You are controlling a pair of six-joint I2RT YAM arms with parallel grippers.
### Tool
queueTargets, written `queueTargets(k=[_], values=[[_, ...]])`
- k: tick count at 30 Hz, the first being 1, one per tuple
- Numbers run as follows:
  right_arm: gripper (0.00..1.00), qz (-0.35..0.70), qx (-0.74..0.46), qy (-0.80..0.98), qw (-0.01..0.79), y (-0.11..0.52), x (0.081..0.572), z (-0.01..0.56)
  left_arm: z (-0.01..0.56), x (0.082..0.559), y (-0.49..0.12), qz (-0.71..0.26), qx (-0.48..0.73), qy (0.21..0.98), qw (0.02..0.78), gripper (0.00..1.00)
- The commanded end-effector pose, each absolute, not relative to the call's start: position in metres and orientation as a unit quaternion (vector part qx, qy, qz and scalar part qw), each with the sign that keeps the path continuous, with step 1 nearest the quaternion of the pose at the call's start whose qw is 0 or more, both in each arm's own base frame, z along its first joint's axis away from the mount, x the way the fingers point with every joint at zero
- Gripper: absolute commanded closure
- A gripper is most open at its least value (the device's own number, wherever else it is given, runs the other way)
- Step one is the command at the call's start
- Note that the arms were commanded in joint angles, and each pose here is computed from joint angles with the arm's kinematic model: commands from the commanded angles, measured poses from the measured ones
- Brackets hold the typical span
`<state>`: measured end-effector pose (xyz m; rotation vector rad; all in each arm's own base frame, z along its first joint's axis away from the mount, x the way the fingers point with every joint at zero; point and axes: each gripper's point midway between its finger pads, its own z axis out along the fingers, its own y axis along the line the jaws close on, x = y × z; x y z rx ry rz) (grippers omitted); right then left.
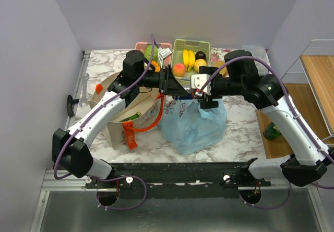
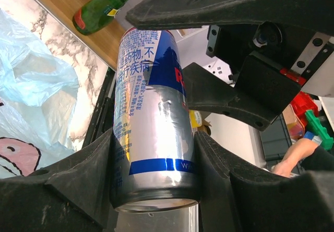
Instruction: Untie the knot of the grocery bags and take out the mixed food
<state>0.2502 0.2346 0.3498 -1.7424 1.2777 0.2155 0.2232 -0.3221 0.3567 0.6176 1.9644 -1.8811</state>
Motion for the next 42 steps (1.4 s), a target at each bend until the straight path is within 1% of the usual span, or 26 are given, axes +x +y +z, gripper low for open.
queueTargets(k=[1,2,5,8,9,13,18,23,24,25,26,27,28,29,30,32,36,38,42], values=[[0.14,0.111,-0.722,0.506,0.458,0.245,0.248,0.343,0.383,0.213,-0.321,-0.68,0.252,0.66,0.195,1.0],[0.16,0.116,-0.723,0.504,0.458,0.247,0.248,0.343,0.384,0.214,-0.321,-0.681,0.253,0.659,0.194,1.0],[0.29,0.123,-0.724,0.502,0.456,0.25,0.248,0.342,0.385,0.215,-0.322,-0.685,0.252,0.657,0.192,1.0],[0.4,0.123,-0.727,0.501,0.453,0.251,0.249,0.339,0.386,0.214,-0.323,-0.686,0.254,0.654,0.19,1.0],[0.41,0.124,-0.728,0.498,0.455,0.252,0.249,0.34,0.385,0.215,-0.324,-0.686,0.252,0.655,0.19,1.0],[0.36,0.125,-0.725,0.495,0.462,0.257,0.252,0.345,0.382,0.217,-0.325,-0.685,0.247,0.659,0.187,1.0],[0.37,0.114,-0.731,0.498,0.453,0.255,0.254,0.342,0.379,0.22,-0.326,-0.68,0.241,0.665,0.191,1.0],[0.54,0.1,-0.743,0.494,0.441,0.254,0.253,0.336,0.377,0.224,-0.327,-0.672,0.236,0.674,0.197,1.0],[0.58,0.098,-0.744,0.494,0.439,0.253,0.253,0.336,0.376,0.225,-0.327,-0.669,0.235,0.677,0.198,1.0],[0.67,0.098,-0.744,0.495,0.437,0.254,0.253,0.336,0.376,0.226,-0.328,-0.666,0.236,0.679,0.2,1.0],[0.76,0.097,-0.744,0.498,0.435,0.253,0.253,0.336,0.376,0.225,-0.327,-0.665,0.237,0.679,0.2,0.9],[0.86,0.093,-0.744,0.504,0.428,0.251,0.254,0.336,0.375,0.226,-0.326,-0.664,0.238,0.68,0.2,0.7],[0.92,0.085,-0.745,0.51,0.421,0.248,0.256,0.335,0.376,0.227,-0.323,-0.662,0.24,0.679,0.208,0.5],[0.97,0.07,-0.744,0.521,0.413,0.242,0.26,0.333,0.373,0.231,-0.317,-0.656,0.23,0.688,0.21,0.37],[0.99,0.053,-0.741,0.533,0.406,0.236,0.263,0.332,0.371,0.234,-0.31,-0.651,0.223,0.692,0.216,0.28],[0.99,0.011,-0.731,0.563,0.385,0.217,0.272,0.326,0.369,0.244,-0.294,-0.638,0.215,0.699,0.24,0.02],[0.99,-0.072,-0.709,0.634,0.3,0.168,0.279,0.301,0.369,0.257,-0.264,-0.595,0.22,0.711,0.301,0.02],[0.99,-0.105,-0.691,0.667,0.257,0.14,0.284,0.285,0.37,0.261,-0.255,-0.591,0.209,0.714,0.312,0.02],[0.99,-0.129,-0.644,0.734,0.172,0.08,0.298,0.25,0.369,0.261,-0.246,-0.593,0.195,0.714,0.316,0.01]])
